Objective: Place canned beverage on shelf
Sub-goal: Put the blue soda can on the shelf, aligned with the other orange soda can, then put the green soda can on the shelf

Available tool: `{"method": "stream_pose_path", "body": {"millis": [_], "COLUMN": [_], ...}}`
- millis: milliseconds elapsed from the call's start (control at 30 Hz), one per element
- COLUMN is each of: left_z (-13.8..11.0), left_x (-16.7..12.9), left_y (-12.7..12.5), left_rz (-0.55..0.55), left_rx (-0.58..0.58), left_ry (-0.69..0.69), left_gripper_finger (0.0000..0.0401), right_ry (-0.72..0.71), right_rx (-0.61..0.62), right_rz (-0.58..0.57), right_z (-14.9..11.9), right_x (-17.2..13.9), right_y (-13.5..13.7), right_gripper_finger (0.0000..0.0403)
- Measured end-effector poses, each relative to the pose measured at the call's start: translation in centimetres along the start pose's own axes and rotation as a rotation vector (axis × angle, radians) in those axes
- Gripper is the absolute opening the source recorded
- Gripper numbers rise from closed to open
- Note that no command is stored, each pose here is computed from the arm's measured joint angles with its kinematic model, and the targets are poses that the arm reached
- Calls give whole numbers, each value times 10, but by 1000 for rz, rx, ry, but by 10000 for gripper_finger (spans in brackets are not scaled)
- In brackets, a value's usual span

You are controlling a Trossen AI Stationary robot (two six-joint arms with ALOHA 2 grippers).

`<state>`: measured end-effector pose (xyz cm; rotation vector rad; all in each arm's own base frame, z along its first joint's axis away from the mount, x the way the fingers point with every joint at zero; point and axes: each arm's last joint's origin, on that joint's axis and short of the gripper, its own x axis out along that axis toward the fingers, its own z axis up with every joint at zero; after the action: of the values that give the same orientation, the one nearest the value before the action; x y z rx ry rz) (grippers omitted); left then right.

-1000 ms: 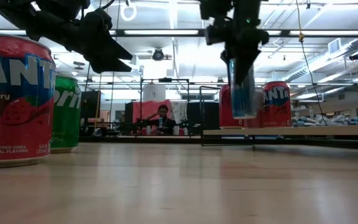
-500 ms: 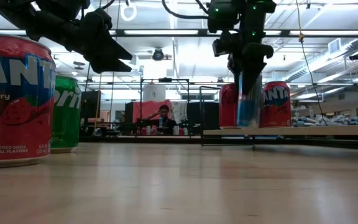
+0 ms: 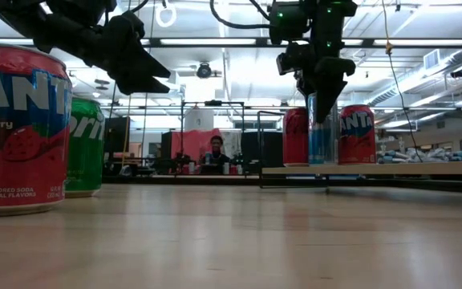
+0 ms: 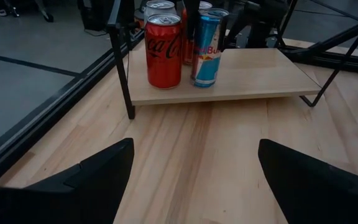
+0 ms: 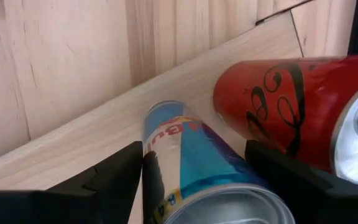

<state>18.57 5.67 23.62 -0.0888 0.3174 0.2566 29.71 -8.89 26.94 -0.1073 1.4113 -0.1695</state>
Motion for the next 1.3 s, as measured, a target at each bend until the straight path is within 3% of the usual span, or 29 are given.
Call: {"method": "stream_pose_path", "body": {"millis": [233,500,767,1300], "left_z": [0,0,0,-1], "left_x": [0,0,0,0], "left_y": [0,0,0,0], "left_rz": [0,0,0,0], "left_rx": [0,0,0,-2], "left_ry": [-1,-1,-1,15], "left_gripper_finger": [355,355,355,355], "right_ry": [57,56,76,86], "right_rx": [-23,-190,-192,-176], "right_rz": [14,16,-34,-74], "right_z": [-5,-5,-5,-4], "right_x": [0,0,0,-1], "right_y": [2,4,2,5], "right_gripper_finger": [291,282,292,352]}}
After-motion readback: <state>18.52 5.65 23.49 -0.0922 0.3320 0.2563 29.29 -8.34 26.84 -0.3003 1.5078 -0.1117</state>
